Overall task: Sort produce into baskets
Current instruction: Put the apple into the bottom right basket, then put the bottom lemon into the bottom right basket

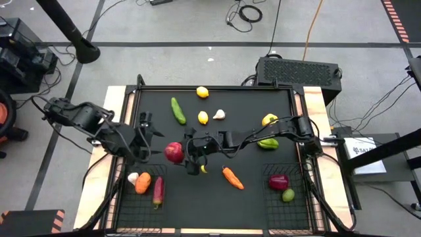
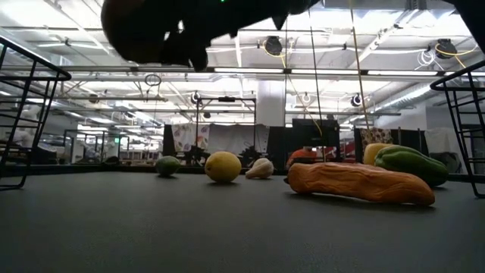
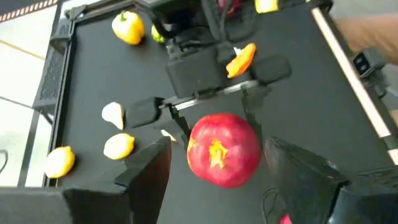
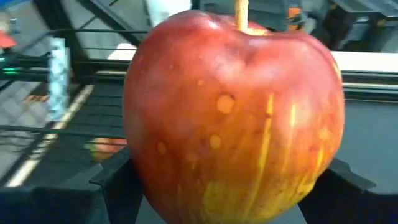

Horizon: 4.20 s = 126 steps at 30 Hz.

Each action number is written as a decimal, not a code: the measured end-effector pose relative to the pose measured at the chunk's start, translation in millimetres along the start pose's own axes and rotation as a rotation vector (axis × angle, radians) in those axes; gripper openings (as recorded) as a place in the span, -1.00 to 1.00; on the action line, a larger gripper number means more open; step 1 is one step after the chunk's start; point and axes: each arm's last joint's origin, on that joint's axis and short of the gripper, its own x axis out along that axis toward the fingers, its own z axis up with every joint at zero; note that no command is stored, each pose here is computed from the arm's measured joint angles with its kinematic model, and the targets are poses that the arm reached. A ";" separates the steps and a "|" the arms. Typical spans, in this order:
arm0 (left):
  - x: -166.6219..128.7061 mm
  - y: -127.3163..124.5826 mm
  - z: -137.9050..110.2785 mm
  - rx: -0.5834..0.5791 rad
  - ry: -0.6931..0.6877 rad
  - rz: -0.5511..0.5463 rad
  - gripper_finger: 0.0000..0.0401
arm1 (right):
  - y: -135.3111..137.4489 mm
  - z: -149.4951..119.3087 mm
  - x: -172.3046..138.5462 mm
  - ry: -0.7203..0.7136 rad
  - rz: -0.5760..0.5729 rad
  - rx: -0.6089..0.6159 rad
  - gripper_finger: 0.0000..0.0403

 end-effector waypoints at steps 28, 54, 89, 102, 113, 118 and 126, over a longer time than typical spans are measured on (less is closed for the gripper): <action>1.0 -41.2 4.2 0.014 -0.018 -0.121 0.33 | 118.7 46.1 -254.3 0.537 0.102 0.141 0.61; 98.0 -85.8 27.7 0.091 0.092 0.118 0.33 | 259.4 -74.7 -303.3 0.622 -0.559 0.258 0.61; 109.0 -86.1 34.9 0.086 0.052 0.126 0.33 | 298.2 -114.7 -311.3 0.950 -0.624 0.546 0.97; 115.6 -73.3 39.8 0.077 0.021 0.287 0.33 | 295.1 -110.0 -307.6 0.798 -0.578 0.448 0.95; 187.0 -32.0 34.0 0.081 0.204 0.624 0.33 | 262.2 -70.9 -301.7 0.306 -0.587 0.341 0.95; 231.4 5.6 22.4 0.025 0.345 0.556 0.32 | 232.2 -45.9 -288.9 0.209 -0.643 0.235 0.95; 279.3 62.7 0.3 -0.320 0.394 0.559 0.23 | 192.3 -24.8 -267.7 0.345 -0.710 -0.060 0.95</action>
